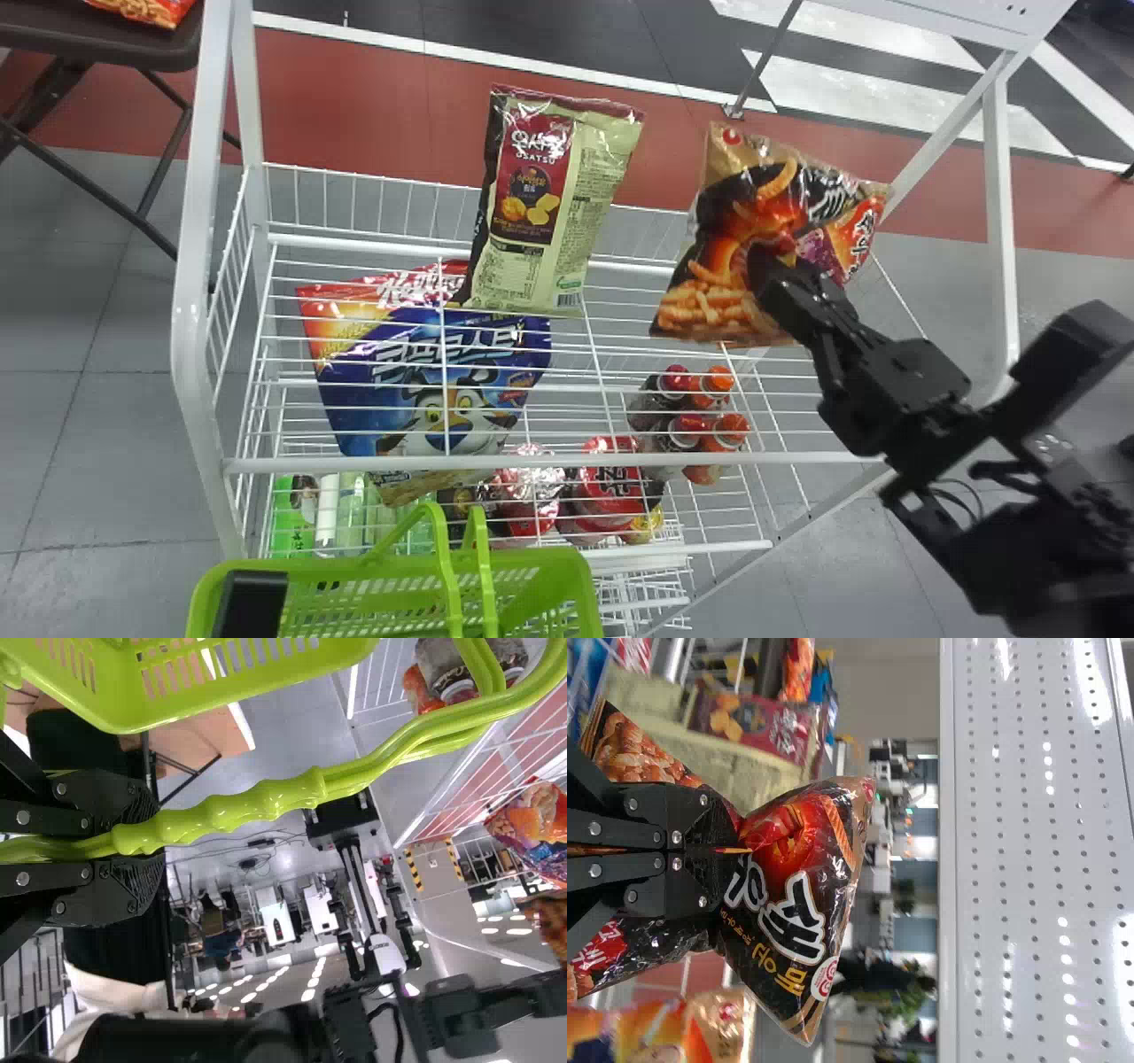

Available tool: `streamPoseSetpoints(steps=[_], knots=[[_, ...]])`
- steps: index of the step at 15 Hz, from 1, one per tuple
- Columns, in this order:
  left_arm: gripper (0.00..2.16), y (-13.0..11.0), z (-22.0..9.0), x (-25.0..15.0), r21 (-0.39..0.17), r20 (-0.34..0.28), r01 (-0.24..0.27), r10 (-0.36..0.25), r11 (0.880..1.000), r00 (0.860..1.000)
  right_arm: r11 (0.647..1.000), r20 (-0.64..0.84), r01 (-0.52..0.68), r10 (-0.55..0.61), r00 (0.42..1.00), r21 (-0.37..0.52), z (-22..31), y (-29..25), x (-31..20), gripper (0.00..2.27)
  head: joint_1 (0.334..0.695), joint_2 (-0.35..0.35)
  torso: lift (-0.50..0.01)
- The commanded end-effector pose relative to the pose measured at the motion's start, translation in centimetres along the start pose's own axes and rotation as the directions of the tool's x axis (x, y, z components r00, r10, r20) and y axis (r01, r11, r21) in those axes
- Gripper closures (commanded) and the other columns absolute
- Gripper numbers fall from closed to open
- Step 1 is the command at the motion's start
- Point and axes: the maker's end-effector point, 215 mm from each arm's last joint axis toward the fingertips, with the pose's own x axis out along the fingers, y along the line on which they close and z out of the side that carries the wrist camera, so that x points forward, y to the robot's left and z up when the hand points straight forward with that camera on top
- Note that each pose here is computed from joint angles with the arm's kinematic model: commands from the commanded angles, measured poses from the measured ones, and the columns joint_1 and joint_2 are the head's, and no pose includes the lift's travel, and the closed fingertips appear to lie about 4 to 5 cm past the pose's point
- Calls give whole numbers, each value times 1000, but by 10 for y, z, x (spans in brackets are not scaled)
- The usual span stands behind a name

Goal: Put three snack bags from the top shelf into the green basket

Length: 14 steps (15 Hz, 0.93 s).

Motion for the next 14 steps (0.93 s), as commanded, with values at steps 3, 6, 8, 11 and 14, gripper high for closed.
streamPoseSetpoints(steps=[3,6,8,11,14], knots=[[2142,2,7,-3,10,13,-7,7,1000,1000,950,-249,-90,169,954,298,-59,25,-48,2111,695,-350,-50],[2142,-3,9,-3,22,16,-4,4,1000,1000,864,-400,-105,332,854,493,-106,69,-84,2111,695,-350,-50],[2142,-7,10,-2,33,16,-1,1,999,1000,784,-459,-85,443,770,615,-131,103,-110,2115,695,-350,-50],[2142,-15,9,-3,40,9,8,-9,999,1000,686,-490,-44,562,667,726,-167,152,-136,2128,695,-350,-50],[2142,-30,6,-4,48,5,32,-32,998,999,652,-523,5,604,601,758,-201,174,-147,2128,695,-350,-50]])
